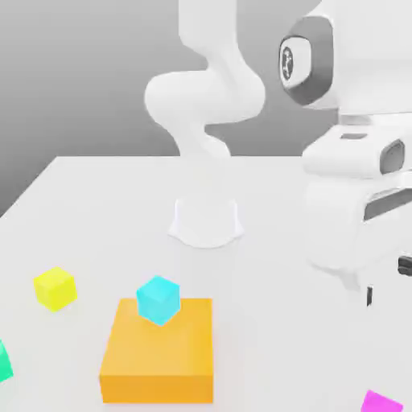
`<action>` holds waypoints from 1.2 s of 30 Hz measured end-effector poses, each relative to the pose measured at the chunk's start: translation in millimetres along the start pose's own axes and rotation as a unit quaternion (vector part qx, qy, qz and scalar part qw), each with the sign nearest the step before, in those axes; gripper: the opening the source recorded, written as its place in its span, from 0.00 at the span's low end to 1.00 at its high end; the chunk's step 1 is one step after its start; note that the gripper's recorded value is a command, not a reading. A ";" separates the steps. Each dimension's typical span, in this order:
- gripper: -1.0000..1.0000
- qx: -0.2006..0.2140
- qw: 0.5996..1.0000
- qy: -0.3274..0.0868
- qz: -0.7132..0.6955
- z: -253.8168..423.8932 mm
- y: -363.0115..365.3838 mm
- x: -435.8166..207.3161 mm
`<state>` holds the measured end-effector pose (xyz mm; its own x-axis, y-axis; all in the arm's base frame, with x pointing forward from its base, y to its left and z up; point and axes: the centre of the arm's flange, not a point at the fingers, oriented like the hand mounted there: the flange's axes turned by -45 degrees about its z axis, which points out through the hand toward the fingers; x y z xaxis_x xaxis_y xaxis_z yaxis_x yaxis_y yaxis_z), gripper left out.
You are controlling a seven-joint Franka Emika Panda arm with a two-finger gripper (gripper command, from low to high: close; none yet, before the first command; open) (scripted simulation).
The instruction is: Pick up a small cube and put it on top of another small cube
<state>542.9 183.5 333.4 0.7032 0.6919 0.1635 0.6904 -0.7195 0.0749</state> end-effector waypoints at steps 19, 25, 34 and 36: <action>0.00 0.047 0.990 -0.078 -0.112 197.3 -63.0 -12.5; 0.00 0.042 0.994 -0.080 -0.067 124.2 -37.8 -22.0; 0.00 0.016 0.978 -0.091 0.190 42.8 48.8 -147.5; 0.00 0.011 0.965 -0.091 0.247 27.9 59.5 -179.1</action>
<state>462.8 18.4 281.1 0.9643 0.2648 -0.0023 0.2649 -0.9642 0.0107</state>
